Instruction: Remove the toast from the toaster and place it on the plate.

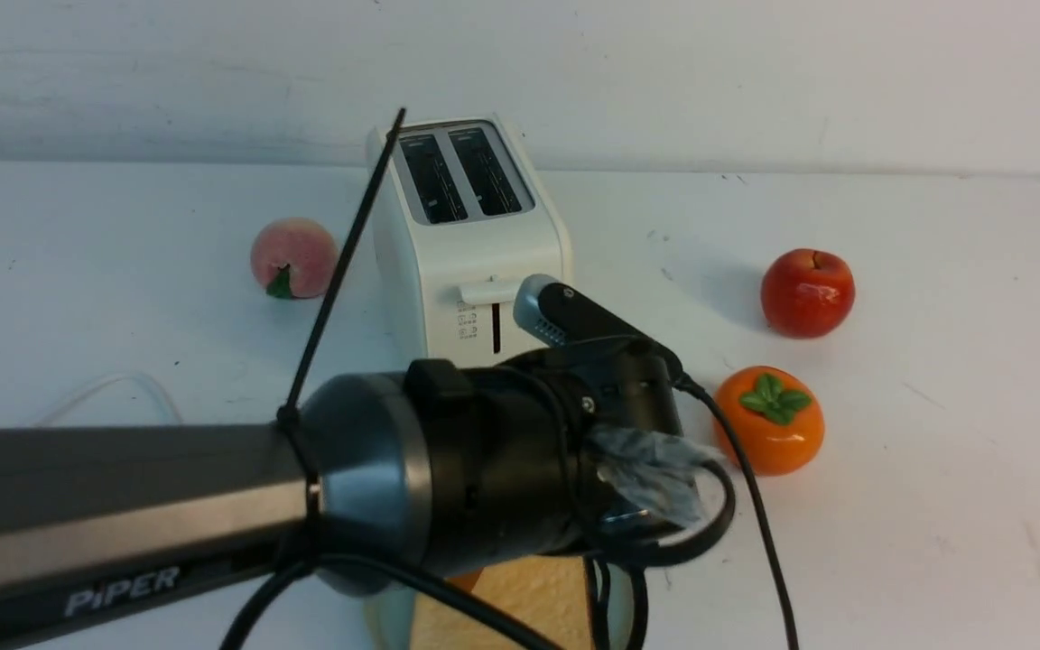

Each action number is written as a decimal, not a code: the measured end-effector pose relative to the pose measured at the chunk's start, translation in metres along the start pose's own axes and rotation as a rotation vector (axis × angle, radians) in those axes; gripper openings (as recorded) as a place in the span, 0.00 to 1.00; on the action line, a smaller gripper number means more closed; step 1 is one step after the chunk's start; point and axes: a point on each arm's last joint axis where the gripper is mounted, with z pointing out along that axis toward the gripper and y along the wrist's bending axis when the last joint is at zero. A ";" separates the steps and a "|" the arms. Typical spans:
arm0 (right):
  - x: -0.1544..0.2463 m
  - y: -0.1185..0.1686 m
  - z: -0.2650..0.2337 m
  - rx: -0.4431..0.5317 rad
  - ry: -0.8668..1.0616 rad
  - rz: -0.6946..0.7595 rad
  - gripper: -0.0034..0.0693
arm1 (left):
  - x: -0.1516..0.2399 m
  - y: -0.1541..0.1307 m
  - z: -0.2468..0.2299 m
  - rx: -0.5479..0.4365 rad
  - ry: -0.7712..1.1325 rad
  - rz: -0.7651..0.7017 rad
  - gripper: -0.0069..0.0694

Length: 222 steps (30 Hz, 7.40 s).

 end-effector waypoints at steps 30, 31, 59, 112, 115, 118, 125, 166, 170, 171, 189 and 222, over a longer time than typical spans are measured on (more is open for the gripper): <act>0.000 0.000 0.000 0.000 0.000 0.005 0.18 | -0.003 -0.008 0.013 -0.045 0.033 0.010 0.24; 0.000 0.000 0.000 0.000 0.000 0.005 0.18 | -0.003 -0.009 0.013 -0.051 0.033 0.016 0.24; 0.000 0.000 0.000 0.000 0.001 0.005 0.20 | -0.007 0.007 0.001 -0.162 0.043 0.016 0.24; 0.001 0.000 0.000 -0.001 0.012 0.009 0.23 | -0.072 -0.020 -0.047 0.128 0.021 -0.019 0.57; 0.000 0.000 -0.002 -0.004 0.000 0.011 0.21 | -0.085 -0.012 -0.070 0.174 -0.050 -0.001 0.32; 0.000 0.000 -0.012 -0.019 0.000 0.041 0.13 | -0.089 0.004 -0.102 0.229 -0.106 0.018 0.08; 0.018 -0.004 -0.048 -0.066 0.001 0.114 0.02 | -0.077 0.076 -0.174 0.286 -0.243 -0.046 0.07; 0.075 0.001 0.006 -0.171 -0.302 0.164 0.06 | -0.012 0.148 -0.168 0.246 -0.124 -0.233 0.07; 0.096 -0.002 0.012 -0.147 -0.299 0.172 0.06 | -0.011 0.148 -0.167 0.248 -0.114 -0.233 0.07; 0.101 -0.003 0.014 -0.124 -0.298 0.181 0.06 | -0.011 0.148 -0.167 0.248 -0.114 -0.233 0.07; 0.150 -0.028 0.035 0.294 -0.228 0.347 0.09 | -0.014 0.157 -0.166 0.150 -0.161 -0.211 0.07; 0.149 -0.031 0.035 0.342 -0.237 0.209 0.15 | -0.015 0.162 -0.166 0.088 -0.178 -0.196 0.07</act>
